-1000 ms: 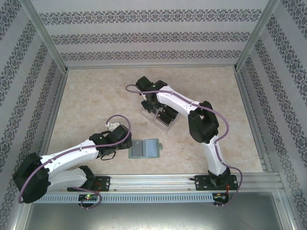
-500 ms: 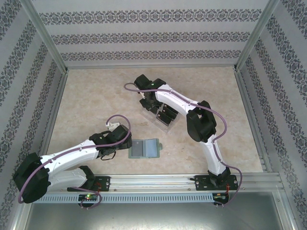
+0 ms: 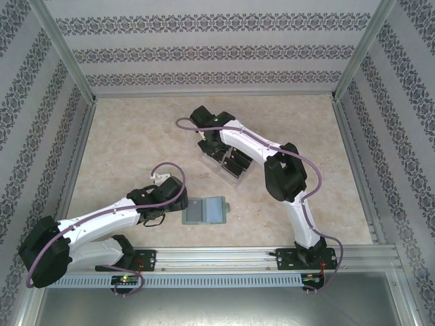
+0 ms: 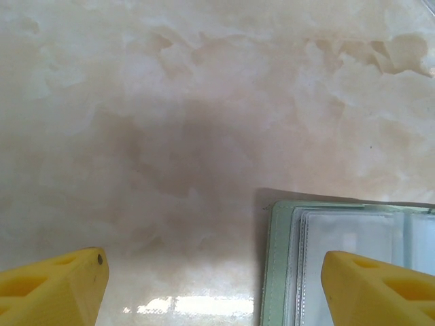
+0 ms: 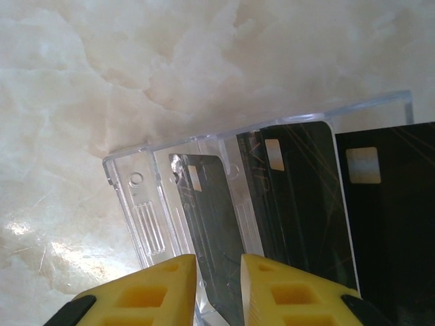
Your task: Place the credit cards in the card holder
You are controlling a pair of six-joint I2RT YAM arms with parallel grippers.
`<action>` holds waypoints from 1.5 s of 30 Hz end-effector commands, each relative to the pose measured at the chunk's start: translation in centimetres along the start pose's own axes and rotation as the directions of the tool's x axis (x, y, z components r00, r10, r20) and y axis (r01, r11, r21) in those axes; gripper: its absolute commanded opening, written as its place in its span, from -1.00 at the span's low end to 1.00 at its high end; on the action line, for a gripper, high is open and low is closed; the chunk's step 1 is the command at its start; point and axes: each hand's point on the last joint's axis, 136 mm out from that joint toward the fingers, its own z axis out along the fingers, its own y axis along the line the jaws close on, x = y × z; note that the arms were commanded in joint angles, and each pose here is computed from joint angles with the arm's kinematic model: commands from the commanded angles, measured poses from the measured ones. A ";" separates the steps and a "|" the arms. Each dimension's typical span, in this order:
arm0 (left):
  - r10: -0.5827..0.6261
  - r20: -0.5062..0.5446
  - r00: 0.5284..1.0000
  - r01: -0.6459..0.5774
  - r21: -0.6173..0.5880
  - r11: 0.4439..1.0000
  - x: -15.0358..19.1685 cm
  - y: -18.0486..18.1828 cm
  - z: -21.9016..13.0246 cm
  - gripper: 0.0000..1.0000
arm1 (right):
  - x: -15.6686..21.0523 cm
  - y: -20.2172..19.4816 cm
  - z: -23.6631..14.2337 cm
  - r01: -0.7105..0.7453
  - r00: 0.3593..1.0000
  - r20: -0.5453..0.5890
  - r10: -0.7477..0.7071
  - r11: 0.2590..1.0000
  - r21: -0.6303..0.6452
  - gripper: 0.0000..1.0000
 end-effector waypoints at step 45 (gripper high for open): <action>-0.008 0.001 1.000 0.008 0.009 1.000 -0.3 -0.4 0.5 0.64 | 1.7 -0.4 0.6 0.056 0.998 -0.033 -0.053 0.994 0.092 -0.49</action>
